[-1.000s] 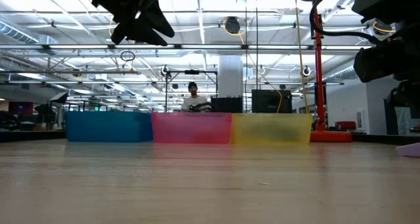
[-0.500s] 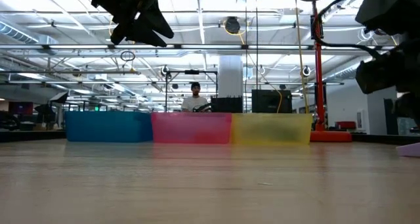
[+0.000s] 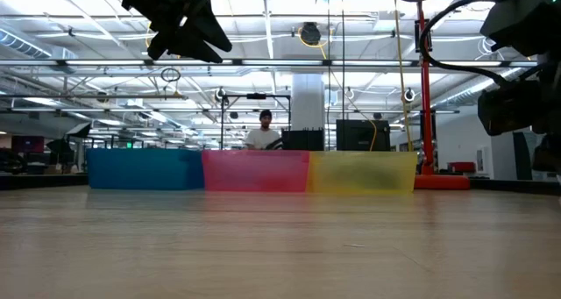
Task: Pick and place Stapler, Stapler remover, tape
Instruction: Put the purple staple remover into the blue bin
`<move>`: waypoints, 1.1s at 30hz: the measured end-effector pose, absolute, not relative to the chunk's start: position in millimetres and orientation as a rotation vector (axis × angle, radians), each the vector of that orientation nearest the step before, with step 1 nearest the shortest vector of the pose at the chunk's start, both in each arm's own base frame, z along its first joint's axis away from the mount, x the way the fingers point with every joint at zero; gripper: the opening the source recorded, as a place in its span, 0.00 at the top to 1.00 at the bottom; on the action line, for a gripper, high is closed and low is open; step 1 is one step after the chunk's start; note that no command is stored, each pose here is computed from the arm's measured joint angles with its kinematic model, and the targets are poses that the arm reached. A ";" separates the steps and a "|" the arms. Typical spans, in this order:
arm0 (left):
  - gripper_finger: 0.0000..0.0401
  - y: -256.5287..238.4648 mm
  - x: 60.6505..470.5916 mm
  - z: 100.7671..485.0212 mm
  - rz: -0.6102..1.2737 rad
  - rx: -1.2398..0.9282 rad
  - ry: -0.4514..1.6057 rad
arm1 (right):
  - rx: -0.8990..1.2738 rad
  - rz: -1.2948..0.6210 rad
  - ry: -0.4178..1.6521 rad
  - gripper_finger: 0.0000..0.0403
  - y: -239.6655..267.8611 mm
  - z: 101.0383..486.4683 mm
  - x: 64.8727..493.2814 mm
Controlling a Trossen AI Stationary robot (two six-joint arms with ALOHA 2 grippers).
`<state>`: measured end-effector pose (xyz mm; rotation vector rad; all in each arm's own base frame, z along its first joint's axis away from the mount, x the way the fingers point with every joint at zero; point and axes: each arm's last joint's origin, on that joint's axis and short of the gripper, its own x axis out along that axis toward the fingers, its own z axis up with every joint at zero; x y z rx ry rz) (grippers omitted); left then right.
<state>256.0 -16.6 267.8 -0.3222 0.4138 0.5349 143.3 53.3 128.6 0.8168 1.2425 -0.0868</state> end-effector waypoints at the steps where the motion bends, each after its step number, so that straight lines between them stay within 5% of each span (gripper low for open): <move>1: 0.56 -16.6 256.0 267.8 0.535 -0.322 0.414 | 0.816 -0.086 1.242 0.70 53.3 128.6 143.3; 33: 0.56 -16.6 255.9 267.7 0.535 -0.322 0.415 | 0.816 -0.063 1.215 0.90 53.4 129.8 145.3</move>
